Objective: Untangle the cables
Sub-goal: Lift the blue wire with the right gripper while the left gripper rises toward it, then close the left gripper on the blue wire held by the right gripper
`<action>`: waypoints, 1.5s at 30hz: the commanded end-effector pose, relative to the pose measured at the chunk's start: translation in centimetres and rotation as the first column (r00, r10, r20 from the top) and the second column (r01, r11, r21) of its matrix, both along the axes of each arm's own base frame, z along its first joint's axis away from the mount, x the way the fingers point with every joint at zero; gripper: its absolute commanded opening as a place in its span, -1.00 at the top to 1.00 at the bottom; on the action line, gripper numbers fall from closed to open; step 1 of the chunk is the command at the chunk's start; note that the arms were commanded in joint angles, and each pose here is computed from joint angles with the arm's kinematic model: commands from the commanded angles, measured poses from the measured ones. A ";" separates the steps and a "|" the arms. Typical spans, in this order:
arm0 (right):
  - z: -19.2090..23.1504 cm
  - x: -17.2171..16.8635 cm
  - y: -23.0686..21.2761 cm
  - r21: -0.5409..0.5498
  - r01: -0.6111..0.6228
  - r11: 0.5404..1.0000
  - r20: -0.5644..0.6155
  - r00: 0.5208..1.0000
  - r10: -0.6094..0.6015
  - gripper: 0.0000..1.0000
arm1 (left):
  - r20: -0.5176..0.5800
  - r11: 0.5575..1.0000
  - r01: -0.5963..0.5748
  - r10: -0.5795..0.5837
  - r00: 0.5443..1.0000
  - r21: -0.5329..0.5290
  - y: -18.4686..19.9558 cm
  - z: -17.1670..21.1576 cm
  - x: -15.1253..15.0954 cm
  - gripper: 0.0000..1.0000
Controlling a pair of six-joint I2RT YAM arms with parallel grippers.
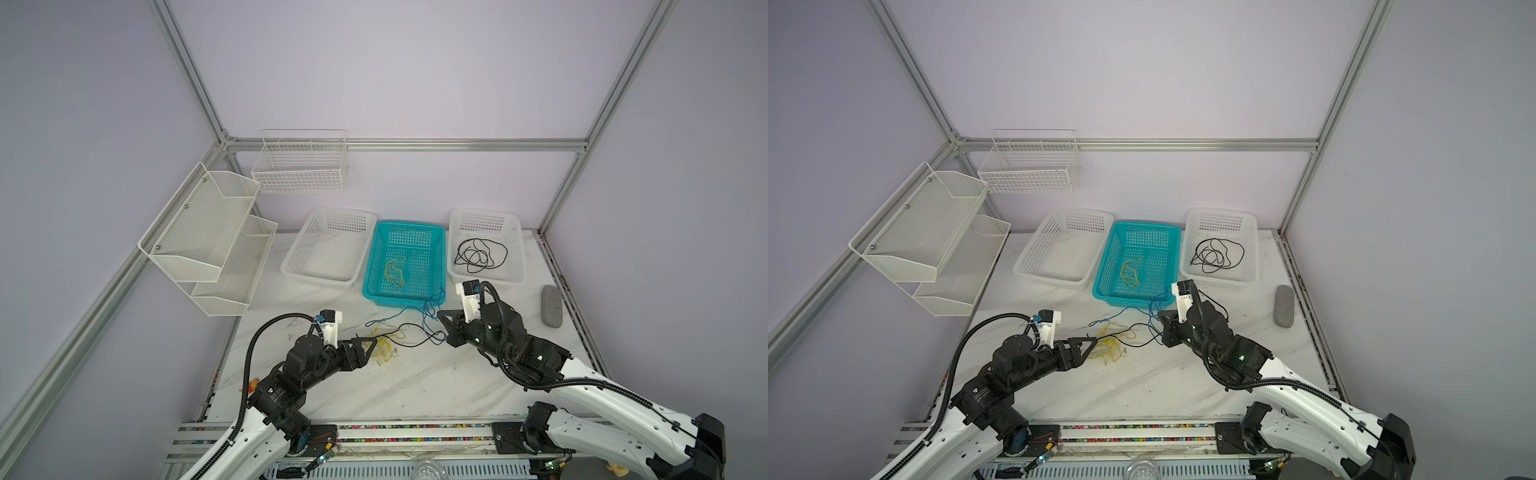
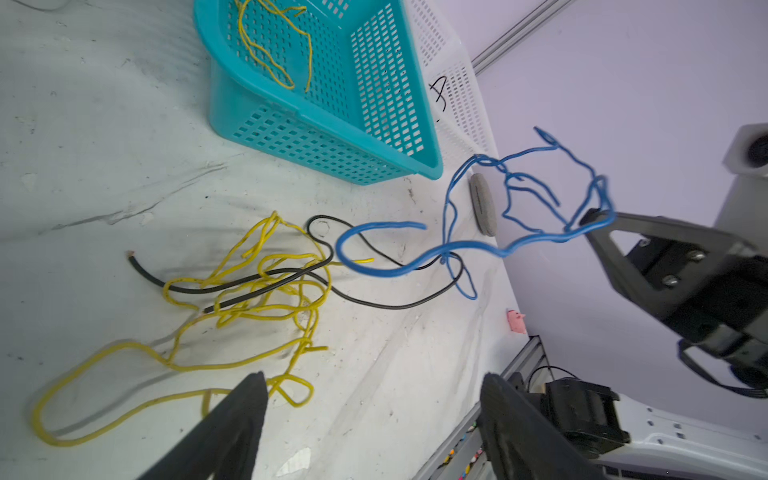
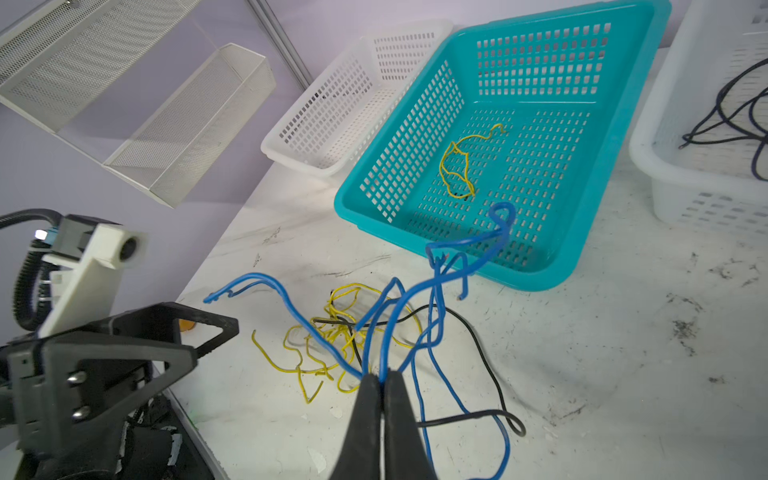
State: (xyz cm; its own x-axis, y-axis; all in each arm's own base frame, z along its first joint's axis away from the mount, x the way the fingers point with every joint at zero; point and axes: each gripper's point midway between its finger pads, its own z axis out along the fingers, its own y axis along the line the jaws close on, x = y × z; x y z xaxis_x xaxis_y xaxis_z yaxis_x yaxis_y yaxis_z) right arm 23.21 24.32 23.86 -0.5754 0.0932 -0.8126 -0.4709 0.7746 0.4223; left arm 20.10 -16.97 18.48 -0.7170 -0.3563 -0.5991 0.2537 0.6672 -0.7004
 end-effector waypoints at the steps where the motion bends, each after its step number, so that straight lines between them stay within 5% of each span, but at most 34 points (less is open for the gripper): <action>1: -0.6 0.9 -0.9 -0.074 0.055 0.996 0.035 0.998 -0.052 1.00 | 0.174 0.998 0.034 -0.025 0.984 -0.051 -0.1 8.4 -0.1 -0.74; 9: -1.7 1.1 -1.3 -0.165 0.055 0.985 0.030 0.998 -0.051 1.00 | 0.234 0.997 0.072 -0.062 0.970 -0.035 -0.6 13.6 -0.1 -0.92; 16: 2.2 -2.1 1.1 0.011 -0.171 0.985 0.128 0.977 0.168 1.00 | 0.265 0.974 0.152 -0.193 0.945 0.168 -2.3 14.2 1.6 -0.95; 26: 3.7 -6.0 3.6 0.110 -0.423 0.899 0.187 0.898 0.399 1.00 | 0.291 0.878 0.392 -0.464 0.837 0.274 -7.7 15.3 3.8 -0.93; 32: 3.9 -7.1 4.2 0.125 -0.482 0.867 0.195 0.869 0.455 1.00 | 0.214 0.844 0.499 -0.534 0.818 0.199 -10.6 13.6 4.6 -0.74; 45: 4.4 -7.5 4.0 0.129 -0.487 0.864 0.221 0.863 0.454 1.00 | 0.180 0.804 0.577 -0.595 0.784 0.143 -12.2 11.1 3.9 0.00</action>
